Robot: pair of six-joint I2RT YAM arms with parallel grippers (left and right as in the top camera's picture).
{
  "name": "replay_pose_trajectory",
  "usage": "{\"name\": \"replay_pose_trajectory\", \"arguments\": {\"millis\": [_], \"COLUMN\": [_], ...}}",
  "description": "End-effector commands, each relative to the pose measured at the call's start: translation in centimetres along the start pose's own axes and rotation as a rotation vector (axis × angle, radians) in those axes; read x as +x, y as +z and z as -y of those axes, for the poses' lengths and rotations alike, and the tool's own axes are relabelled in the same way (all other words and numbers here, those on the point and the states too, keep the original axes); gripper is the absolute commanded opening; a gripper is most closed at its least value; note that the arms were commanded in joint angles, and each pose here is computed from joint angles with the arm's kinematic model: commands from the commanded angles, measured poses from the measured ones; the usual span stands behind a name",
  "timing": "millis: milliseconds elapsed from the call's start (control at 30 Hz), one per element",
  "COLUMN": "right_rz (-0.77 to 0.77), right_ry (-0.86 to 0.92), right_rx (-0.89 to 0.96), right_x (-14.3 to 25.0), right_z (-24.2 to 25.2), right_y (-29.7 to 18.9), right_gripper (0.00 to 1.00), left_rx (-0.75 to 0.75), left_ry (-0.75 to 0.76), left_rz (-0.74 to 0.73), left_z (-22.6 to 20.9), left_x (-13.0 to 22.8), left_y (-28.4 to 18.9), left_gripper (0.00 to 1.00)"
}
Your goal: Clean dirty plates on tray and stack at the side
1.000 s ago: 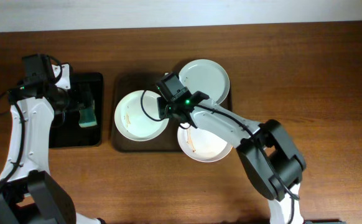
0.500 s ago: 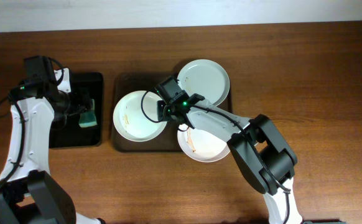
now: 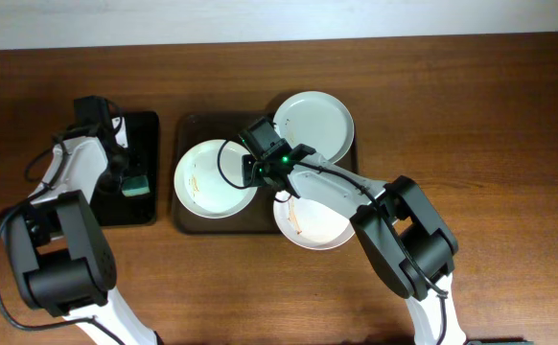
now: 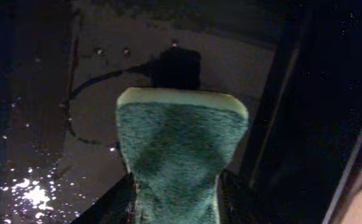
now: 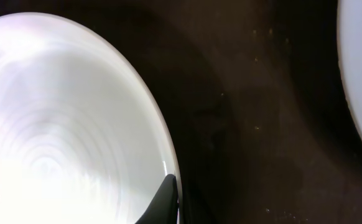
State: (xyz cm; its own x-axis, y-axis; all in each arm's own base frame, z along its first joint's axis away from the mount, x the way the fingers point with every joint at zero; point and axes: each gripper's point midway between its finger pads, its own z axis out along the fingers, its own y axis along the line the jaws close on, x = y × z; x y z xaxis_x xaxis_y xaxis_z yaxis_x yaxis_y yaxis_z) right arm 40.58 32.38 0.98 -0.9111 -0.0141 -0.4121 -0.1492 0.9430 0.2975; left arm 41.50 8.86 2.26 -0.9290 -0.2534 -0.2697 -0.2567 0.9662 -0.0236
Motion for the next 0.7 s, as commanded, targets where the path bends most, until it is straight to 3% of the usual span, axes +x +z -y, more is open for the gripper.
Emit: {"name": "replay_pose_trajectory", "arguments": {"millis": [0,100,133,200,300,533,667], "right_rz": [-0.013,-0.014,-0.013,-0.013,-0.015,-0.021,-0.023], "right_ry": [-0.003,-0.003,-0.003,-0.003,-0.002,-0.002,-0.002], "right_rx": [-0.008,-0.007,-0.007,-0.007,-0.01,-0.021,-0.024], "right_x": [0.4,0.4,0.4,0.4,0.4,0.5,0.5], "right_z": [-0.5,-0.4,-0.4,-0.4,-0.5,-0.7,-0.7], "right_y": [0.4,0.4,0.4,0.4,0.4,0.4,0.4], "right_gripper": [0.04,0.04,0.04,0.04,0.04,0.04,0.04], "left_rx": [0.001,-0.025,-0.025,-0.025,-0.019,-0.04,-0.08], "left_ry": [0.014,0.014,0.014,0.014,0.015,0.1,0.12], "left_rz": [-0.016,-0.046,-0.051,-0.053,-0.034,0.24,0.228], "left_z": [0.7,0.2,0.2,0.2,0.4,0.3,-0.4], "left_x": [0.5,1.1,1.2,1.3,0.7,-3.9,-3.4], "left_y": [0.6,1.7,1.9,1.9,0.9,-12.5,-11.9], "left_gripper": [0.41,0.41,0.33,0.01,0.01,0.01,0.01]}}
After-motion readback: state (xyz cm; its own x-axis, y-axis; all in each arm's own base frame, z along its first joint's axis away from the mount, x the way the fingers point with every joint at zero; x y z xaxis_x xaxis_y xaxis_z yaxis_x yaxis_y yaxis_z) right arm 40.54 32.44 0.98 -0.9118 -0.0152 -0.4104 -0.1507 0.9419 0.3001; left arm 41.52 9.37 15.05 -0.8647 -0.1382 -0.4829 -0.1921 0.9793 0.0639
